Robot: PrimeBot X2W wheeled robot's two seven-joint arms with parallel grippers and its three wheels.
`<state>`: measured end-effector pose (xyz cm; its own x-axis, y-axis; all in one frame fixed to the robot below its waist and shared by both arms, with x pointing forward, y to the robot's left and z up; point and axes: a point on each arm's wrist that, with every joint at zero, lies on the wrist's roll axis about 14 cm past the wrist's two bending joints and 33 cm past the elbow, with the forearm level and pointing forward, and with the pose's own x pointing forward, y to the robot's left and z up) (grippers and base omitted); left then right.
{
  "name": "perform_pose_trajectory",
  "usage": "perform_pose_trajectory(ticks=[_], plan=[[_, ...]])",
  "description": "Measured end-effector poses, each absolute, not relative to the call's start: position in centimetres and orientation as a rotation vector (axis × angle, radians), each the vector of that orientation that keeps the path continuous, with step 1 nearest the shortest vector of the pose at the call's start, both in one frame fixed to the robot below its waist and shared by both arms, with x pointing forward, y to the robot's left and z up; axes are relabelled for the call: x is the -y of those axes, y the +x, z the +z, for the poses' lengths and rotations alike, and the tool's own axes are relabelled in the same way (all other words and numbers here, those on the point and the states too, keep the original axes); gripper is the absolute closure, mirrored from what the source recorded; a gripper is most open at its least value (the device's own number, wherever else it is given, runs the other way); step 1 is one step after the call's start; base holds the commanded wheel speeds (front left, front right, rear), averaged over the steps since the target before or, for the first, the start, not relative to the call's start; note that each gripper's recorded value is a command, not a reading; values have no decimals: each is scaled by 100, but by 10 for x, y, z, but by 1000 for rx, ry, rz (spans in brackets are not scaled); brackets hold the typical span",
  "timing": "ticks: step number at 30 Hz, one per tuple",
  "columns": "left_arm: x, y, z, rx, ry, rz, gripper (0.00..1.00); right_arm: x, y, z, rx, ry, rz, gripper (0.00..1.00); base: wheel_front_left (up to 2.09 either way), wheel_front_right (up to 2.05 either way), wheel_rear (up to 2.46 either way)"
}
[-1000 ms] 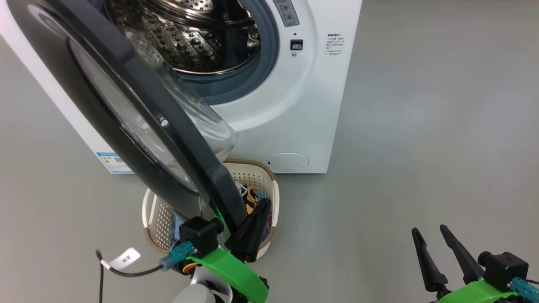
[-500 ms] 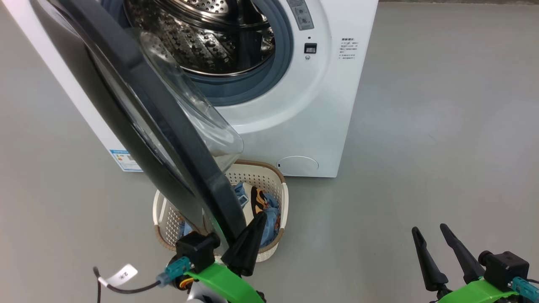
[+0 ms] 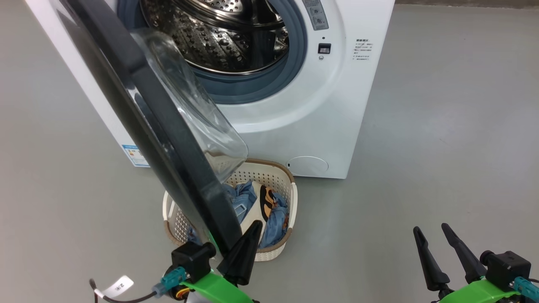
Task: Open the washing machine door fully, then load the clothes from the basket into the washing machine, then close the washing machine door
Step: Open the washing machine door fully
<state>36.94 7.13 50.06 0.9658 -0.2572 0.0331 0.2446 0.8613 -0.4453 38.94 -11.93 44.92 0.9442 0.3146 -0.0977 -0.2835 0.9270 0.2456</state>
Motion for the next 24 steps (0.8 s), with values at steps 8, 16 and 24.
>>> perform_pose_trajectory(ticks=[8,16,24], plan=[[-87,364,497,-25,-452,-216,100,111,393,450,-138,229,335,0,0,0,0],[-112,357,493,-19,-434,-139,100,97,397,450,-139,226,377,0,0,0,0],[-129,348,491,-12,-419,-80,100,85,399,451,-140,224,412,0,0,0,0]])
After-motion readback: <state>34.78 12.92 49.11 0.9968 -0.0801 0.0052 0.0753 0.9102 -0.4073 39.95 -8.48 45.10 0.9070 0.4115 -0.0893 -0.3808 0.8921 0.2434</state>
